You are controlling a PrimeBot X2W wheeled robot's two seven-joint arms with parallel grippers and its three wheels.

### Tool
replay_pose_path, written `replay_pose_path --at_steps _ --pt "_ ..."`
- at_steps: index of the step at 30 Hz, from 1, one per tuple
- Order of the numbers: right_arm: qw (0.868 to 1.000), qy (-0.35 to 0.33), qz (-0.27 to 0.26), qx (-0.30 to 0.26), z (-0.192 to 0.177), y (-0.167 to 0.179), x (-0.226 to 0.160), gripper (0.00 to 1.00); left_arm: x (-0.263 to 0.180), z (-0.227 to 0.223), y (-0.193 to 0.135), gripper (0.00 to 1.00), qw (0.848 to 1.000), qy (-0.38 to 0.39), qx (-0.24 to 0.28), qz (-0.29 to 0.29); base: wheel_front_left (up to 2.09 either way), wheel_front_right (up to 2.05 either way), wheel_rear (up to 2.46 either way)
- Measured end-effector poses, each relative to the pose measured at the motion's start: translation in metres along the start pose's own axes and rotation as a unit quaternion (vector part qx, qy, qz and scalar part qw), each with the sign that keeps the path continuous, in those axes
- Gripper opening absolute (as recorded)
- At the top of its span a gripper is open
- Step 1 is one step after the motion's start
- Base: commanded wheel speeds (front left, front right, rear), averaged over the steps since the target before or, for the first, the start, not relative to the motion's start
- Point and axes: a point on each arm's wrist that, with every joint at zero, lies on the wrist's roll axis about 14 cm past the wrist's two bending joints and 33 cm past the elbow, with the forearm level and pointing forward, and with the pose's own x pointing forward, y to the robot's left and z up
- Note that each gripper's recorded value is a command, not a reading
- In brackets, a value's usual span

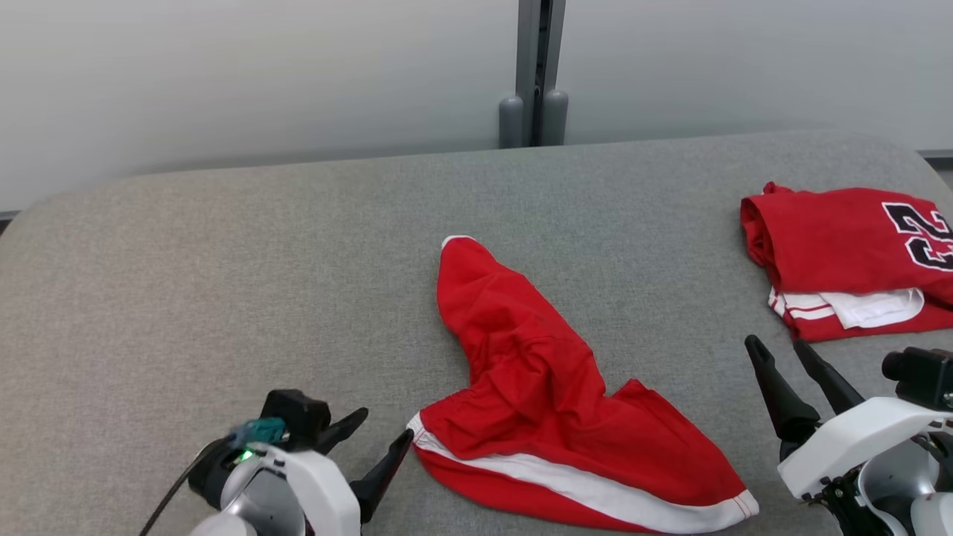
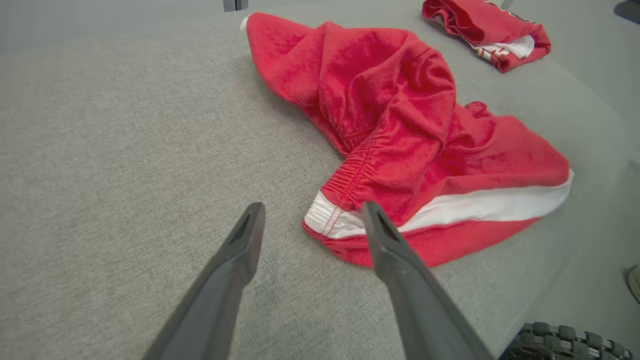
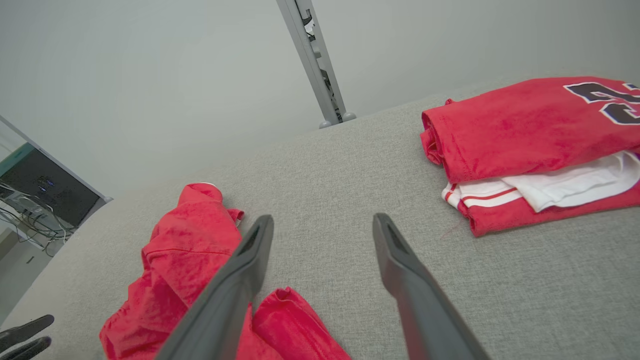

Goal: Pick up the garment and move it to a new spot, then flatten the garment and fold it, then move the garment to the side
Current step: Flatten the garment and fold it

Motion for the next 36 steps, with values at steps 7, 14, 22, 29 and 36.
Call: replay_pose_path --at_steps 7,14,22,29,36 --pt "1.000 0.013 -0.012 -0.004 -0.006 -0.011 0.009 1.00 0.016 -0.012 -0.011 1.00 0.993 0.090 0.029 -0.066 0.00 0.00 0.00" --pt "1.000 0.015 -0.026 -0.006 -0.006 -0.023 0.012 1.00 0.034 -0.027 -0.022 1.00 0.983 0.139 0.050 -0.108 0.00 0.00 0.00" --pt "0.999 0.016 -0.036 -0.006 -0.008 -0.031 0.010 1.00 0.042 -0.032 -0.026 0.00 0.980 0.146 0.057 -0.124 0.00 0.00 0.00" --pt "0.999 0.008 -0.032 -0.006 -0.004 -0.028 0.010 1.00 0.039 -0.016 -0.015 0.00 0.988 0.105 0.037 -0.103 0.00 0.00 0.00" --pt "1.000 0.007 -0.013 -0.010 -0.005 -0.014 0.013 1.00 0.011 -0.025 -0.002 0.00 0.995 0.085 -0.006 -0.061 0.00 0.00 0.00"
